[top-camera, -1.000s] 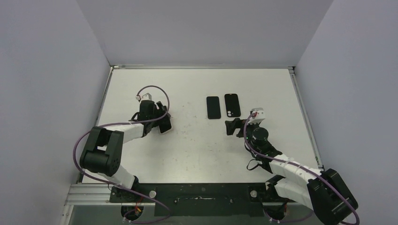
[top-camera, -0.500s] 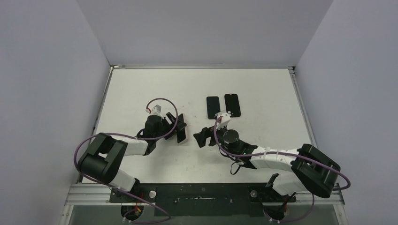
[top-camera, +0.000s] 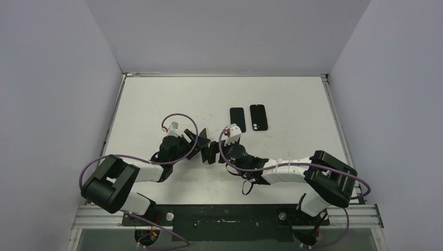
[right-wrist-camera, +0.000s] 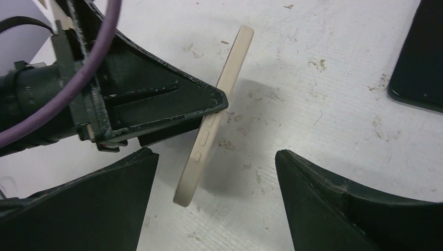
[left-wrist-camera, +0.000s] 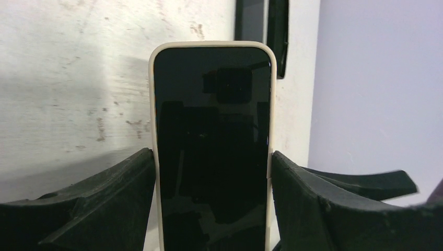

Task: Take the phone out of the phone case
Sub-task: Pick up the phone at the center of the board.

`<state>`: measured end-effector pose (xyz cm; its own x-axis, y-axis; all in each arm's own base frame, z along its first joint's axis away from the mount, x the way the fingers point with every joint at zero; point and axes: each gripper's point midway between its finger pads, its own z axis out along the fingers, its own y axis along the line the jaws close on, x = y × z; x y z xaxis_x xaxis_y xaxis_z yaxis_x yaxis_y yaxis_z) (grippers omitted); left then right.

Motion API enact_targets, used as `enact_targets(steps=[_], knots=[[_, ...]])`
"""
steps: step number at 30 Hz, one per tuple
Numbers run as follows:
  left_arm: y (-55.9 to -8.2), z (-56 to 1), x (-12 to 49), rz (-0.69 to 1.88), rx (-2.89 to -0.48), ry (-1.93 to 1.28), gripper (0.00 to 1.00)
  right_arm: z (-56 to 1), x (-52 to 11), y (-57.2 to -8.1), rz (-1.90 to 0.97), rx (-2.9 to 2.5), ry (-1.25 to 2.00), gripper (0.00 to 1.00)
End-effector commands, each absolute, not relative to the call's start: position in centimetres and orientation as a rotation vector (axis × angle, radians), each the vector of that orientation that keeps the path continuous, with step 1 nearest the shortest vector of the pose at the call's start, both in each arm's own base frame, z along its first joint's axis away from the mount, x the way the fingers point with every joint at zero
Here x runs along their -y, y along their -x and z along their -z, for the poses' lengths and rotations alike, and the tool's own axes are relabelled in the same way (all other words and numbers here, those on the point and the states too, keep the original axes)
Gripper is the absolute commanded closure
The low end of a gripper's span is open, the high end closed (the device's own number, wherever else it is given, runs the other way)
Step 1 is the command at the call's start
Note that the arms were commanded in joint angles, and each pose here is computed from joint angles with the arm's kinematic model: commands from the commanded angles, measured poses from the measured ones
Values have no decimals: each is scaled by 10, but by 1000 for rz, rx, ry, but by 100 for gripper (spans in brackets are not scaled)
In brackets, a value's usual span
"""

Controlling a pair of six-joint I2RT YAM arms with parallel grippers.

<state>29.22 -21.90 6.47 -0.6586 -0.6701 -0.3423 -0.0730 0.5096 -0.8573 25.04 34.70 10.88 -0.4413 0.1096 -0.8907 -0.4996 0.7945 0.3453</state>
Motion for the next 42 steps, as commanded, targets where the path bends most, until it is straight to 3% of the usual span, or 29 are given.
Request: enact_targets(steps=[1, 8, 15, 17, 20, 22, 23, 25, 32, 34, 42], knots=[[-303, -131, 230, 1283, -1850, 539, 91, -120, -363, -258, -718, -1896, 267, 16], [-298, -148, 231, 1297, -1807, 519, 91, -114, -367, -261, -706, -1907, 271, 27], [-297, -157, 235, 1271, -1795, 455, 91, -124, -379, -263, -768, -1864, 290, 49], [-296, -157, 235, 1264, -1795, 441, 90, -128, -377, -263, -779, -1848, 289, 61], [-295, -158, 235, 1260, -1794, 418, 85, -134, -372, -263, -817, -1821, 284, 87], [-295, -160, 235, 1250, -1789, 398, 75, -138, -368, -262, -838, -1805, 281, 97], [-295, -162, 234, 1247, -1782, 379, 65, -142, -365, -262, -849, -1792, 276, 100], [-295, -167, 233, 1238, -1769, 332, 53, -147, -360, -262, -871, -1773, 268, 100], [-293, -190, 217, 1193, -1667, 204, 24, -168, -331, -266, -991, -1698, 196, 100], [-287, -199, 212, 1201, -1611, 162, 19, -181, -320, -265, -1051, -1652, 177, 100], [-265, -230, 225, 1311, -1479, -52, 18, -224, -306, -253, -1258, -1518, 165, 100]])
